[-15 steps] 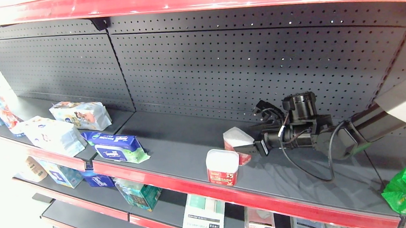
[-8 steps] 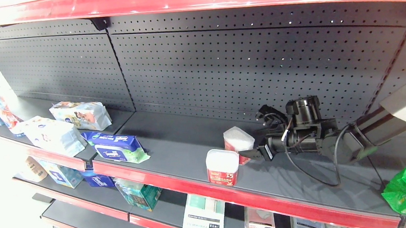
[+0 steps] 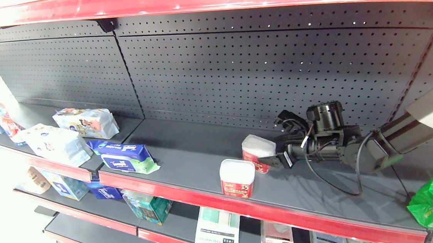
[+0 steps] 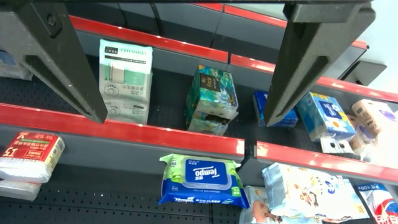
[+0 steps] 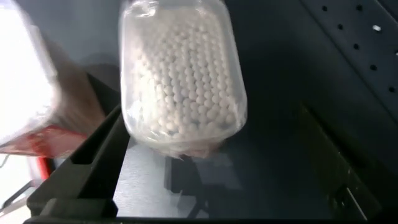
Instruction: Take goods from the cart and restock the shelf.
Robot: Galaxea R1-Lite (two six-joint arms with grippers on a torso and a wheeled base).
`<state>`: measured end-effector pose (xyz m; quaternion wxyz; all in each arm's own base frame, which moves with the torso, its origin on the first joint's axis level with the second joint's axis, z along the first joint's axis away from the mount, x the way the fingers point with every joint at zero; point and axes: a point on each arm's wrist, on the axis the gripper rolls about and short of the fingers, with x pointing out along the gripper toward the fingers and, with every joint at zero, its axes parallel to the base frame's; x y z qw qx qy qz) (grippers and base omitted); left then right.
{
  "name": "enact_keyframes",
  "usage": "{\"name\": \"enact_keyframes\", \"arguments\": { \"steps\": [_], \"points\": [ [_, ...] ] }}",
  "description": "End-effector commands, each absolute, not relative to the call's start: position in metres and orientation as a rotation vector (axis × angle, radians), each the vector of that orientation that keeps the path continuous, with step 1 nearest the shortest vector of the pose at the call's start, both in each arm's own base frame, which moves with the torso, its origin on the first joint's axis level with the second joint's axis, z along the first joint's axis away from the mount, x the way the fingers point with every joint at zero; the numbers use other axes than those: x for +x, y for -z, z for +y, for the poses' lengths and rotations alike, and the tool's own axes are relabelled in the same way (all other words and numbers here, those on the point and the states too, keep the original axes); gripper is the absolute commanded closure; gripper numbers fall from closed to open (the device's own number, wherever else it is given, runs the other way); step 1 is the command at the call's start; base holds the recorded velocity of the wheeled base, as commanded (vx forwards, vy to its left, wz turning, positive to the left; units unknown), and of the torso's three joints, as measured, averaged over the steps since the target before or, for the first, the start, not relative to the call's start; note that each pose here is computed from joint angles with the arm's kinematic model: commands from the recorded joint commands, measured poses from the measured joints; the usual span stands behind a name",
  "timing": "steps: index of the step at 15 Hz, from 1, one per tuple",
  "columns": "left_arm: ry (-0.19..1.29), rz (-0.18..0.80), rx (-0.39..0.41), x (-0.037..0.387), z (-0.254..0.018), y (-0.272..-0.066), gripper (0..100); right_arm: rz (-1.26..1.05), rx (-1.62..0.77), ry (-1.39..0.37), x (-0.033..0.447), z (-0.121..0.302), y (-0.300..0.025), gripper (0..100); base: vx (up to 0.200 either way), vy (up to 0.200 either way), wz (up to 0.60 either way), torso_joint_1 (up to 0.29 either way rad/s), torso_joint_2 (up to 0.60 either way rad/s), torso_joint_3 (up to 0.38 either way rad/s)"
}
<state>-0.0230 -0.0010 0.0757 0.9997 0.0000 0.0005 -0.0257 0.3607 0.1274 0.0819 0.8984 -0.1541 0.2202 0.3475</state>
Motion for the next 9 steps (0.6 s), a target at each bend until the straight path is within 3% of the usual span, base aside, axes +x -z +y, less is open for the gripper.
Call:
{"name": "enact_keyframes", "arguments": {
  "steps": [1,9],
  "points": [
    [0.051,0.002,0.000,-0.023,-0.001,-0.076,0,0.457,-0.325,-0.703,0.361,0.127,-0.082,0,0.000,0.000,0.00,0.000,0.00,0.000],
    [0.052,0.000,0.000,-0.023,-0.001,-0.076,0,0.471,-0.322,-0.710,0.347,0.123,-0.085,0,0.000,0.000,0.00,0.000,0.00,0.000]
  ]
}}
